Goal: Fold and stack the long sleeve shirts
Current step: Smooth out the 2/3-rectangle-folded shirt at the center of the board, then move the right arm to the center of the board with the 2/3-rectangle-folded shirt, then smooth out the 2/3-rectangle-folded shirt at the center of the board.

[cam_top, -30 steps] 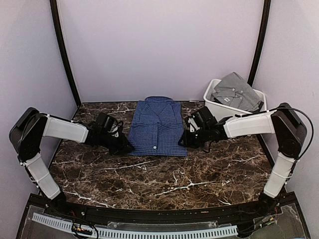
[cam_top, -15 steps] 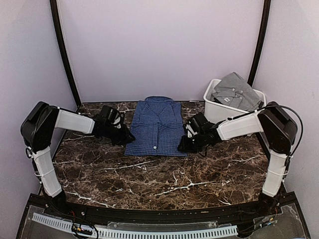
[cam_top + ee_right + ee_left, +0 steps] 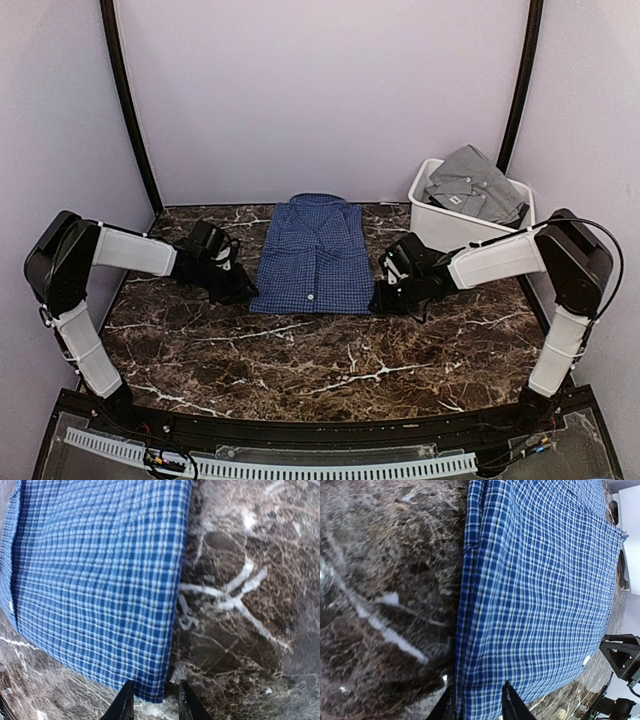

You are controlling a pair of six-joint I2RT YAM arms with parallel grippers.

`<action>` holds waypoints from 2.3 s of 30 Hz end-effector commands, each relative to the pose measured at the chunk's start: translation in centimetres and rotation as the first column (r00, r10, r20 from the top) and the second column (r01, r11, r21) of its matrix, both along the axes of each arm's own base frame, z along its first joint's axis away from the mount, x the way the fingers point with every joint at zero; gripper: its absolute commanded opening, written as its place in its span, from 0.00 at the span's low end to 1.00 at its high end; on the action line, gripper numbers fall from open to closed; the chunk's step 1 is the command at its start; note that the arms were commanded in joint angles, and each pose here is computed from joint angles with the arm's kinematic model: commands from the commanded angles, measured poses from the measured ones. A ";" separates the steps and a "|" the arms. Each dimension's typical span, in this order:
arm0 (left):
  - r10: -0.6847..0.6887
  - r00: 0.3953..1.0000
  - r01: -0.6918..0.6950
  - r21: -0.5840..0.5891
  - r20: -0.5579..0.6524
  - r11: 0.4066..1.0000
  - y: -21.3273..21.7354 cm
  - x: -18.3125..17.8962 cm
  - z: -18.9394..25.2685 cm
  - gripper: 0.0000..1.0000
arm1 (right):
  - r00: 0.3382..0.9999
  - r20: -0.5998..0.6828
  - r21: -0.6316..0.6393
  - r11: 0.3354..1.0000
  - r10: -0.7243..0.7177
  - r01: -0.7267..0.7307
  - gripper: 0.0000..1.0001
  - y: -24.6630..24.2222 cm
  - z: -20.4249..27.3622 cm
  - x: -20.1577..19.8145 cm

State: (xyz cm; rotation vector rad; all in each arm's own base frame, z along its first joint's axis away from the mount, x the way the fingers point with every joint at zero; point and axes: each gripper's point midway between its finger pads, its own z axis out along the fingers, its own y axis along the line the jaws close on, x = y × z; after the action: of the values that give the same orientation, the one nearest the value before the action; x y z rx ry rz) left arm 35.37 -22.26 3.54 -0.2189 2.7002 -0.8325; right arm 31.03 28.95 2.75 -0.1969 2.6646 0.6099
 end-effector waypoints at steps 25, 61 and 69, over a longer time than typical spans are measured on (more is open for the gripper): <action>-0.125 0.992 0.127 0.092 -0.027 0.988 0.0 -4.8 -1.6 0.29 | 0.998 0.015 -0.081 0.995 0.066 -0.064 0.16 1.4 -1.0 -1.2; -0.206 0.978 0.206 0.069 0.004 0.976 -0.8 -13.0 3.5 0.43 | 0.990 0.010 0.016 0.990 0.141 -0.141 0.29 0.1 7.2 -10.3; -0.286 0.958 0.284 0.066 0.023 0.957 -3.3 -10.8 1.8 0.47 | 0.989 0.062 0.184 0.973 0.132 -0.141 0.16 4.6 8.6 -5.6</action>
State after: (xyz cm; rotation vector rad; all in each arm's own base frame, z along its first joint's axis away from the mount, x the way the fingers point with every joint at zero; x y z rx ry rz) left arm 23.61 -24.48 5.42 0.1142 2.7913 -0.8023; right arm 22.77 31.42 10.74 -0.3727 2.6127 0.7672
